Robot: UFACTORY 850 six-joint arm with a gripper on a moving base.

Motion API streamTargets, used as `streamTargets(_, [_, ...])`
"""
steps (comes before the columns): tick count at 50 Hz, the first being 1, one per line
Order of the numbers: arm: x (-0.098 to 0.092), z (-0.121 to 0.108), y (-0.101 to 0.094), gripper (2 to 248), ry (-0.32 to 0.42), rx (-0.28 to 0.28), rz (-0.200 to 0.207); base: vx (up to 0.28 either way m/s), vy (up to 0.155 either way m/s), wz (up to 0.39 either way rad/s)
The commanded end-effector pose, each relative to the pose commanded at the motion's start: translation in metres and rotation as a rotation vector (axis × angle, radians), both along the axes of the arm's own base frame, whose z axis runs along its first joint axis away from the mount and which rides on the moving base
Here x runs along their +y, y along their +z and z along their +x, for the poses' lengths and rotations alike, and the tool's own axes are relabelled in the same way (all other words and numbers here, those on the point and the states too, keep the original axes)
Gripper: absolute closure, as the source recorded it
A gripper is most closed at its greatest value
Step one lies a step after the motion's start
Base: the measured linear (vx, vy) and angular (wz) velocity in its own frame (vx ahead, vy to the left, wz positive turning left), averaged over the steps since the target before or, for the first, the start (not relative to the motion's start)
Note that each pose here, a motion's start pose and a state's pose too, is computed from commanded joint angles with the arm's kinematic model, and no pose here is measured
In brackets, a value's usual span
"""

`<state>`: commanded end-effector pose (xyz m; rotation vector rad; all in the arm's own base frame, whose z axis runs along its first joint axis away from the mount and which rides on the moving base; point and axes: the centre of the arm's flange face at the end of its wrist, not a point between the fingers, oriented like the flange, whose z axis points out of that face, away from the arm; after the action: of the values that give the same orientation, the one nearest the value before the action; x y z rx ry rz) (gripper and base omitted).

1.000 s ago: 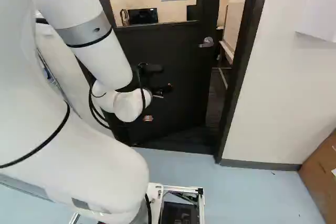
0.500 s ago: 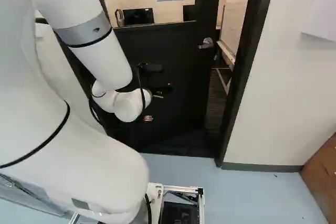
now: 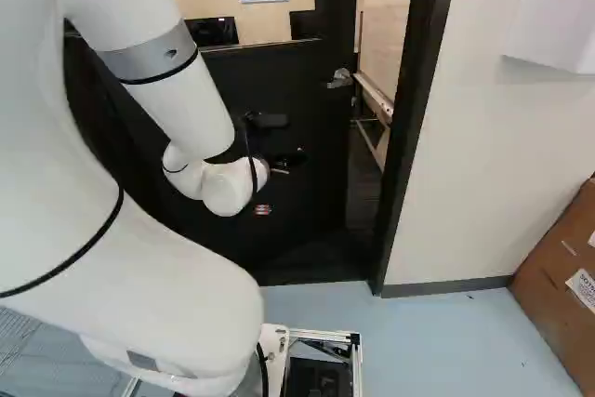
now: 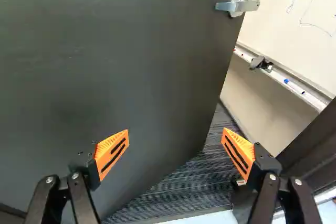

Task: Open the door and move inside

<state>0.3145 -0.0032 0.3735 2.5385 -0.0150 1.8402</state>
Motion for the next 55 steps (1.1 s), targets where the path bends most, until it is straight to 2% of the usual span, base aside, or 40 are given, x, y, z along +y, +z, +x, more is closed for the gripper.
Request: streamTargets(55, [0.0,0.0,0.0,3,0.0,0.0,0.0,0.079,0.057,-0.013])
